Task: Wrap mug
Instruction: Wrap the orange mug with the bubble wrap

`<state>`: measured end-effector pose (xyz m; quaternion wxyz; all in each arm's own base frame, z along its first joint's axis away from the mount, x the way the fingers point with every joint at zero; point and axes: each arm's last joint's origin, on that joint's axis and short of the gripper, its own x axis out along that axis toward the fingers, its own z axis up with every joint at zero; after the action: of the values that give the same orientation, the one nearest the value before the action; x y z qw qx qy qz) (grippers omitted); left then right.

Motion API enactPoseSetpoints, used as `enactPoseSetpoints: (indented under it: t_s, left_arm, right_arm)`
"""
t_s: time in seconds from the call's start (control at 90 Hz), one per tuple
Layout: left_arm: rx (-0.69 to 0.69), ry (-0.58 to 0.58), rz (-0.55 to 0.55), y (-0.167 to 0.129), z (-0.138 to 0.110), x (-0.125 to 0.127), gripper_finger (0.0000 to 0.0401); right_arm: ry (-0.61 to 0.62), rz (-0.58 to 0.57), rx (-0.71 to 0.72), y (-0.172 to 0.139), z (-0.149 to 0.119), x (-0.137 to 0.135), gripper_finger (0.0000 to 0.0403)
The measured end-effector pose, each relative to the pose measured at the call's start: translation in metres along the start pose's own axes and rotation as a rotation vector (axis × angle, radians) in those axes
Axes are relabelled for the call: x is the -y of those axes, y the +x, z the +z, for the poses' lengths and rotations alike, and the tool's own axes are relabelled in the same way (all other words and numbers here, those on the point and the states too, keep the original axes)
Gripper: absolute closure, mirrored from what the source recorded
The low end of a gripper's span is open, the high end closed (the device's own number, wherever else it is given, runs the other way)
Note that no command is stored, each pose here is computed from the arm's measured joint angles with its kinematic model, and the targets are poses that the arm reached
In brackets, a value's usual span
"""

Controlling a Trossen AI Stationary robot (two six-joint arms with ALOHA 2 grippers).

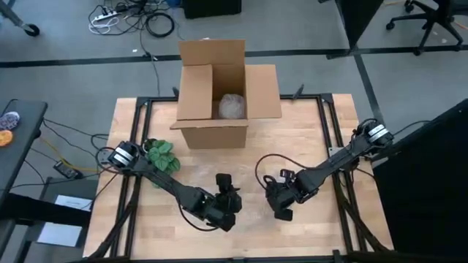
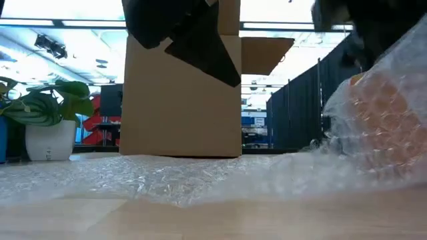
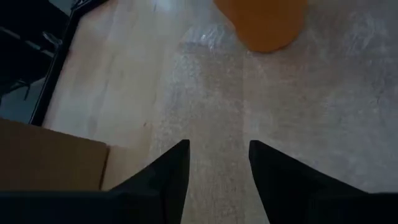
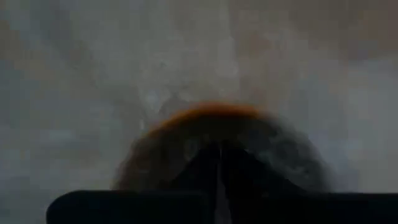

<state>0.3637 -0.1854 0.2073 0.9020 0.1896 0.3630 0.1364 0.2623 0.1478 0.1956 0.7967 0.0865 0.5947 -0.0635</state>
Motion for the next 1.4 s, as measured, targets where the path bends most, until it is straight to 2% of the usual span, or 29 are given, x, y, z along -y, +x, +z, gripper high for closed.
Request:
enactPoseSetpoints:
  t_s: [0.111, 0.211, 0.311, 0.456, 0.589, 0.678, 0.811, 0.967, 1.167, 1.289, 1.4]
  left_arm:
    - [0.0, 0.0, 0.0, 0.0, 0.0, 0.0, 0.0249]
    - [0.0, 0.0, 0.0, 0.0, 0.0, 0.0, 0.0249]
    - [0.0, -0.001, 0.001, 0.0, 0.0, 0.0, 0.0249]
    - [0.0, -0.002, 0.001, 0.0, 0.0, 0.0, 0.0249]
    - [0.0, -0.004, 0.001, 0.0, 0.0, 0.0, 0.0249]
    - [0.0, -0.004, 0.001, 0.0, 0.0, 0.0, 0.0249]
    - [0.0, -0.004, 0.0, 0.0, 0.0, 0.0, 0.0249]
    - [0.003, -0.007, 0.0, 0.0, 0.0, 0.0, 0.0249]
    - [0.038, -0.038, -0.006, 0.001, 0.005, 0.0, 0.0249]
    - [0.043, -0.042, -0.007, 0.001, 0.005, 0.0, 0.0249]
    - [0.042, -0.04, -0.006, 0.001, 0.005, 0.0, 0.0249]
  right_arm:
    - [0.032, 0.039, -0.033, 0.015, -0.012, 0.006, 0.0403]
    - [0.044, 0.055, -0.055, 0.016, -0.013, 0.006, 0.0403]
    - [0.038, 0.059, -0.076, 0.005, -0.006, 0.001, 0.0403]
    - [0.023, 0.067, -0.078, -0.032, 0.011, -0.009, 0.0403]
    - [0.031, 0.047, -0.098, -0.061, 0.016, -0.015, 0.0403]
    - [0.038, 0.014, -0.12, -0.068, 0.013, -0.015, 0.0403]
    - [0.038, -0.034, -0.128, -0.058, 0.008, -0.013, 0.0403]
    - [0.037, -0.107, -0.172, -0.023, 0.0, -0.006, 0.0403]
    - [-0.054, -0.075, -0.212, 0.03, 0.0, -0.006, 0.0402]
    - [-0.066, -0.077, -0.251, 0.03, 0.006, -0.008, 0.0402]
    - [-0.07, -0.072, -0.238, 0.009, 0.014, -0.012, 0.0403]
